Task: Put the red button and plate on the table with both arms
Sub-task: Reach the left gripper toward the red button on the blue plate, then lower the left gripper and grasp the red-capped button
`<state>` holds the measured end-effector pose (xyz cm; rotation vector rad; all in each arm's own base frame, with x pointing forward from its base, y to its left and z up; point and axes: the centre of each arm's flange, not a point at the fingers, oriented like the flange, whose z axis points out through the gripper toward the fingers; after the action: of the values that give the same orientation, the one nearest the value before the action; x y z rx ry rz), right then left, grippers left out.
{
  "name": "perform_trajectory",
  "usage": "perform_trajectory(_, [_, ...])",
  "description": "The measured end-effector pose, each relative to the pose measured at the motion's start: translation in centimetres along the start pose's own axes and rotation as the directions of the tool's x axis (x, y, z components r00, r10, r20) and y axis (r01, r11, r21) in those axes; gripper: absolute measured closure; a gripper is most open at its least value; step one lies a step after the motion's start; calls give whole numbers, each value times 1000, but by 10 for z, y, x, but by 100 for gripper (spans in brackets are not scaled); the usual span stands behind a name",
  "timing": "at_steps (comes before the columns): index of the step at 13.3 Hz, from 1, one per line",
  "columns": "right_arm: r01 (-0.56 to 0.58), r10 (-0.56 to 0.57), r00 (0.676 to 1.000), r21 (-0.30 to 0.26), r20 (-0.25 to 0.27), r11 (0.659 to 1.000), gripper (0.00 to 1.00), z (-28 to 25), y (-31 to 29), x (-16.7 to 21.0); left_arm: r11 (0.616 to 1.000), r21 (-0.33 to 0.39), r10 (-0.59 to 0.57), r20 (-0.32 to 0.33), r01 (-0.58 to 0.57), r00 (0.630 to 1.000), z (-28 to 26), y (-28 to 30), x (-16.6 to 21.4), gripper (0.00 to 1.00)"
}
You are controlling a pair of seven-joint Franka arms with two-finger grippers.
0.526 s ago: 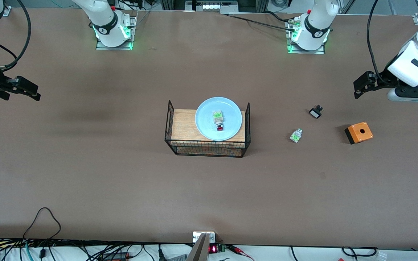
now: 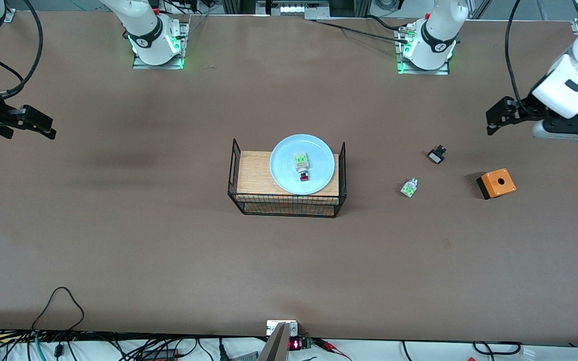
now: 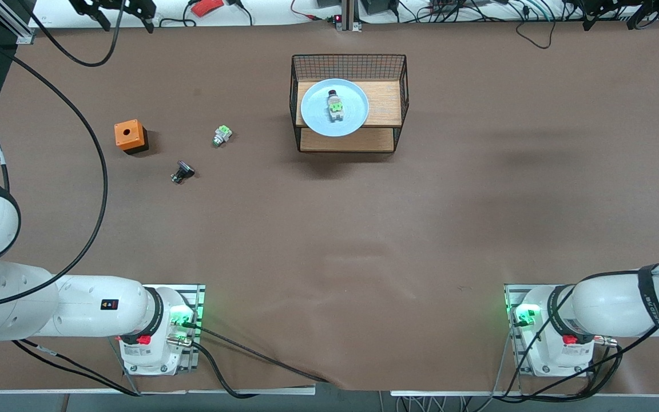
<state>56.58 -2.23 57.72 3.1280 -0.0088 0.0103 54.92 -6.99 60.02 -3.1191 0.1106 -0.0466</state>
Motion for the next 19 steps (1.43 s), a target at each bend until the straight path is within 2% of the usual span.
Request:
perform_trajectory(2, [-1,1,1000,0,1,1000,0,0,0,0,997,-7,75,3,-75,997,-1,49,-5,0])
perform_trajectory(4, [-1,1,1000,0,1,1000,0,0,1,0,995,-32,95,7,-95,995,-1,111,-18,0])
perform_trajectory(9, [-2,2,1000,0,3,1000,0,1,1,0,999,-34,-37,58,39,998,27,258,-53,0])
perform_trajectory(12, [-2,2,1000,0,5,1000,0,2,1,0,990,-43,-129,60,132,990,64,326,-44,0])
perform_trajectory(15, [-3,3,1000,0,7,1000,0,3,1,1,984,-17,-175,57,176,983,105,384,-27,0])
perform_trajectory(19, [-3,3,1000,0,7,1000,0,3,1,1,983,-32,-181,-10,181,983,156,407,4,0])
